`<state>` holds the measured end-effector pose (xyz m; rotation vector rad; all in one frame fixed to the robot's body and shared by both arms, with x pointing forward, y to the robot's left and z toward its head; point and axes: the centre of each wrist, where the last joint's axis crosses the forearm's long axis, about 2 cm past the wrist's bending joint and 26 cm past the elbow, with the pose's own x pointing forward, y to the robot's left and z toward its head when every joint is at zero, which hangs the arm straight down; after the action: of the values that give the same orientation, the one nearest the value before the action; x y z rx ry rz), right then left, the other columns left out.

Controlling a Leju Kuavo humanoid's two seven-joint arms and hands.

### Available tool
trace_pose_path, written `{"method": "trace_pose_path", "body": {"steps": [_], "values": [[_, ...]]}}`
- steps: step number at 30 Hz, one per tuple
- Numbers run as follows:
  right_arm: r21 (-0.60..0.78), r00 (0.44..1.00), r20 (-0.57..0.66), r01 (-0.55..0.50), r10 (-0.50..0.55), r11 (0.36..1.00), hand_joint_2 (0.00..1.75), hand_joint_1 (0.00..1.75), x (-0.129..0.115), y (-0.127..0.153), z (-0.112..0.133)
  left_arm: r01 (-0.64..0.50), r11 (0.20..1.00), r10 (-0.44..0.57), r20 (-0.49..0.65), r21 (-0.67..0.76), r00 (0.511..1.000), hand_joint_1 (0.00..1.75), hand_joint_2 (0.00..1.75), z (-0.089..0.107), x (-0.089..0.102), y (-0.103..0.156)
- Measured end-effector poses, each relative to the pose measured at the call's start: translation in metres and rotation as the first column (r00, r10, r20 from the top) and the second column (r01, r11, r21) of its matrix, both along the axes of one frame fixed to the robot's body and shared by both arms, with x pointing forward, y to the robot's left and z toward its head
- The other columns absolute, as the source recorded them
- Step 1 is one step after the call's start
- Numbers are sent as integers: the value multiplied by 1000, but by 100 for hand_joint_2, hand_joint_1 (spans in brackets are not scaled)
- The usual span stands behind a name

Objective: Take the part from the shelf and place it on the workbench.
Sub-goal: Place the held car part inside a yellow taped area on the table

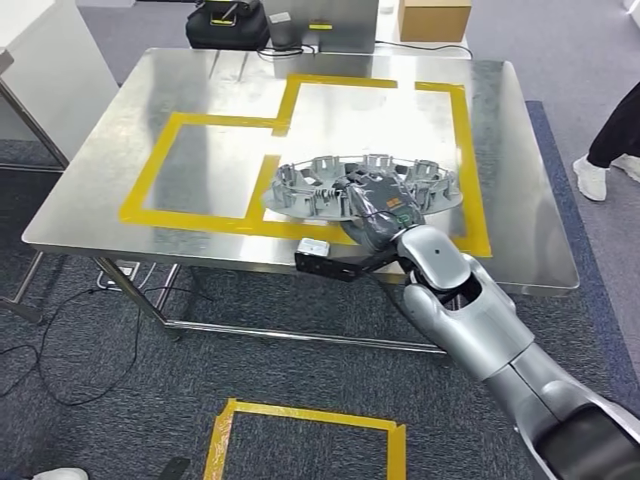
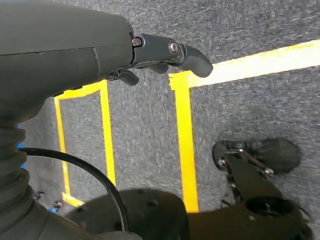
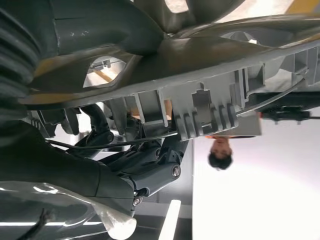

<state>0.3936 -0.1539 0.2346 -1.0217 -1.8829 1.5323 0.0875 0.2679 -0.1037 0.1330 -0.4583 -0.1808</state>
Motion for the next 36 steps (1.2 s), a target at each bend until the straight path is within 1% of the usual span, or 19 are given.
{"method": "trace_pose_path", "body": {"steps": [3, 8, 18, 25, 29, 33, 36], "values": [[-3, 999, -19, 27, -27, 1000, 175, 175, 7, 4, -2, 6, 1000, -6, 6, -3, 1000, 0, 175, 0, 2, -1], [-14, 998, -47, 47, -48, 999, 175, 175, 10, 8, -9, 12, 1000, -12, 10, -5, 1000, 0, 175, 1, 4, -1], [-22, 995, -60, 74, -75, 997, 175, 175, 16, 6, -10, 22, 1000, -22, 10, -10, 1000, 0, 175, 1, 4, -4], [-42, 984, -93, 146, -149, 988, 175, 175, 20, 3, -19, 41, 999, -41, 20, -23, 999, 0, 175, 1, 4, -8], [-80, 969, -166, 172, -183, 982, 175, 175, 23, -4, -35, 49, 997, -47, 43, -59, 998, 0, 175, 1, 4, -10], [-115, 951, -250, 155, -180, 981, 175, 175, 22, -9, -54, 53, 994, -46, 70, -93, 996, 0, 175, 1, 4, -10], [-145, 923, -338, 142, -184, 979, 175, 175, 16, -11, -73, 54, 993, -46, 81, -100, 996, 0, 175, 1, 4, -10]]}}
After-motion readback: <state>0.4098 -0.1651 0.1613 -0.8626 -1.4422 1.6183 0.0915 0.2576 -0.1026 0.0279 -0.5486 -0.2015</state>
